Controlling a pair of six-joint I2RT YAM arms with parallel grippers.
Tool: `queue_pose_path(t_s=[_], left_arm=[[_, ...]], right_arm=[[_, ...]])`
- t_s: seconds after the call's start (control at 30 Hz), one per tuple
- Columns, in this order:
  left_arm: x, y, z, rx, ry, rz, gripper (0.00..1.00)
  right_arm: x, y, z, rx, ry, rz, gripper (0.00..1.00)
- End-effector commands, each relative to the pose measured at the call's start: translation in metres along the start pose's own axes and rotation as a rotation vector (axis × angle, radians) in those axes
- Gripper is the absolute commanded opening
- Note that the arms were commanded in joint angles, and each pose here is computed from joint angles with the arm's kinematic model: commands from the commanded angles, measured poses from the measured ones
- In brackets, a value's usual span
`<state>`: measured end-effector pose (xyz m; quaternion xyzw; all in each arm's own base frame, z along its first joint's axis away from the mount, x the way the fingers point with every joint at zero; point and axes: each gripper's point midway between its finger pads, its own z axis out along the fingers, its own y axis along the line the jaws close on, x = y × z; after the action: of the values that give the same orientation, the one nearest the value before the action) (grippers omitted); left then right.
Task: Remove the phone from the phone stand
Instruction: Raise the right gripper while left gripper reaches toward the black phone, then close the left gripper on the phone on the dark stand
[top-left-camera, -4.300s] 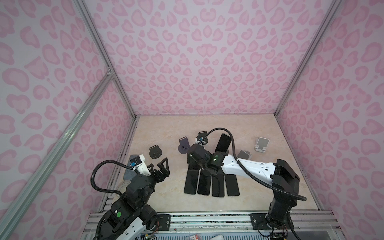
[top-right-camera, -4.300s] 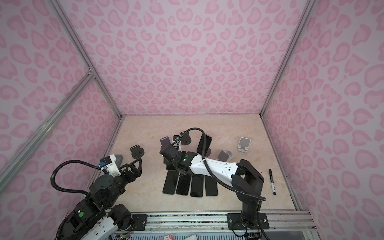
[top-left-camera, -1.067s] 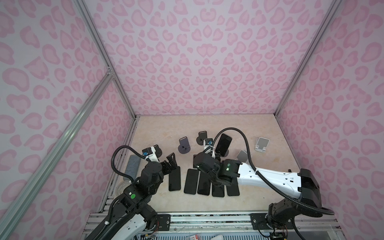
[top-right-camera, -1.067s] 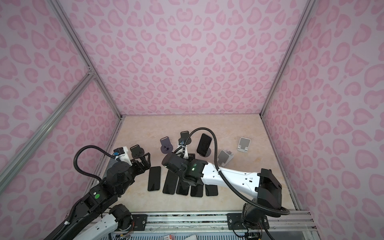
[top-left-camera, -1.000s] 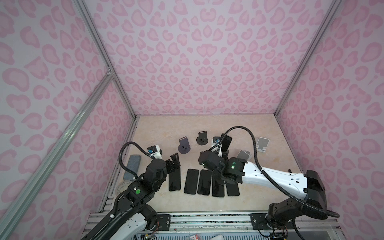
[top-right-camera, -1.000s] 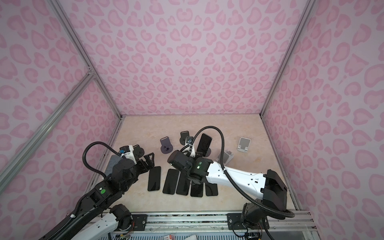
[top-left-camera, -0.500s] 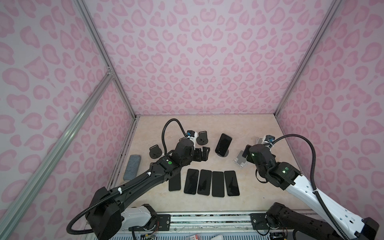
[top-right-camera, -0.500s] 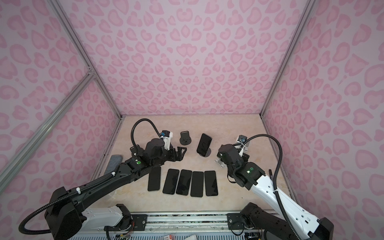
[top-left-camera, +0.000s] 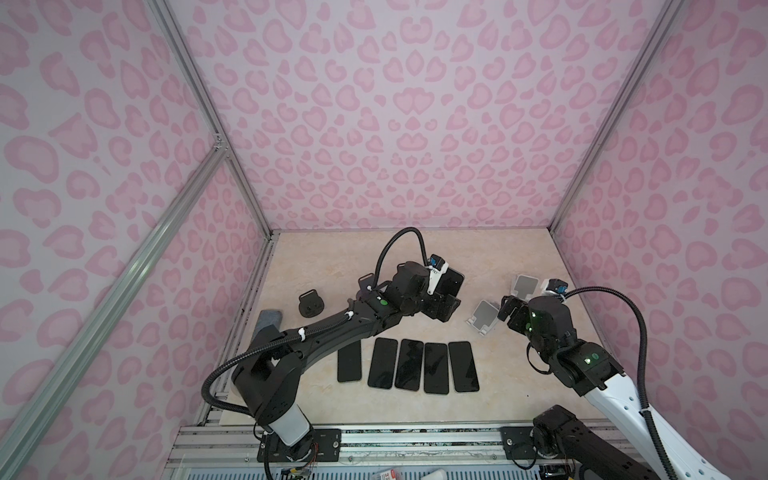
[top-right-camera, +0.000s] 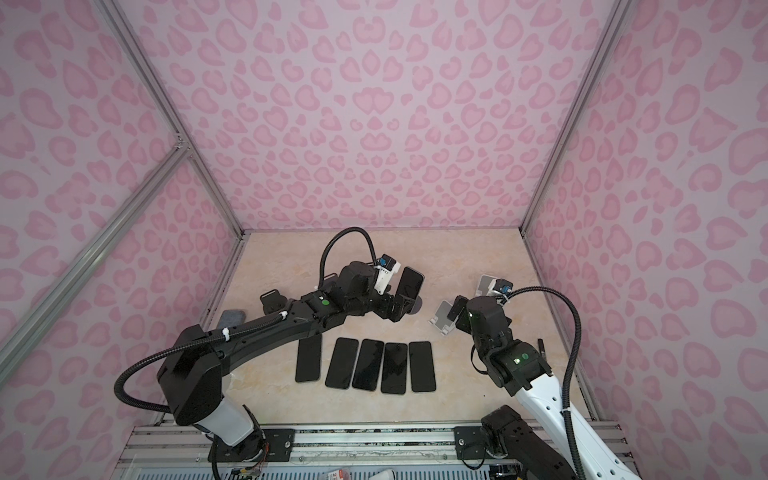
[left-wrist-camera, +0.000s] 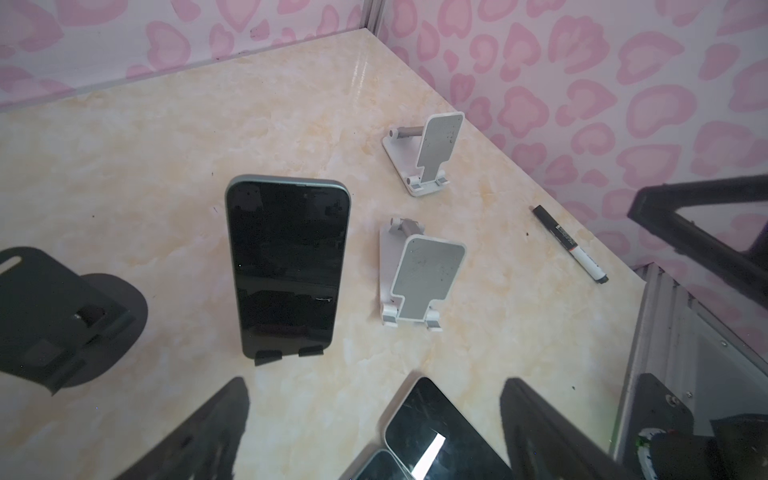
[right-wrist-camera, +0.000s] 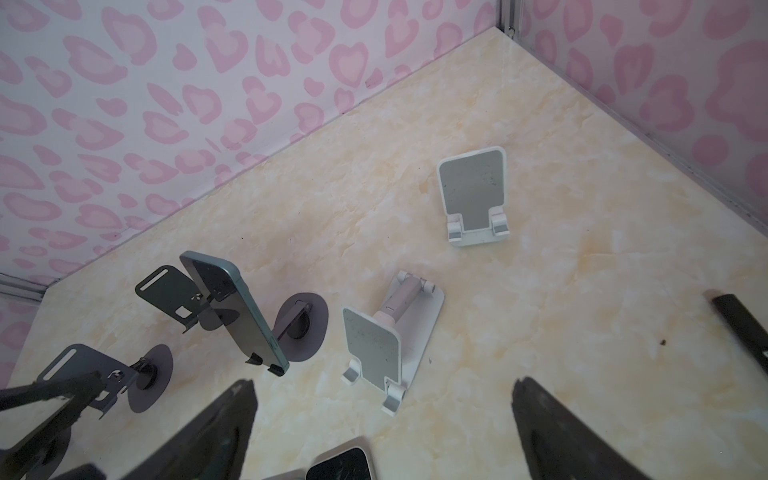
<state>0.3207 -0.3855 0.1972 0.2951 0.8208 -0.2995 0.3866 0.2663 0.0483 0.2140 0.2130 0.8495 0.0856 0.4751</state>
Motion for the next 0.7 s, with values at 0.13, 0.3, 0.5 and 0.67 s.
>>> queue_pose_path(t_s=[0.13,0.3,0.5,0.67], left_arm=[[-0.005,0.018,0.027,-0.086,0.004,0.131,0.97],[0.008,0.032,0.050,-0.110,0.038,0.163,0.97],[0.004,0.032,0.058,-0.065,0.011,0.217,0.97],[0.009,0.031,0.066,-0.001,0.016,0.194,0.97]], right_arm=[[-0.001,0.005,-0.001,-0.062,-0.022,0.008,0.98],[0.005,0.003,0.001,-0.078,-0.015,0.015,0.98],[0.007,0.001,0.004,-0.087,-0.016,0.024,0.98],[0.009,-0.001,0.007,-0.093,-0.021,0.022,0.98]])
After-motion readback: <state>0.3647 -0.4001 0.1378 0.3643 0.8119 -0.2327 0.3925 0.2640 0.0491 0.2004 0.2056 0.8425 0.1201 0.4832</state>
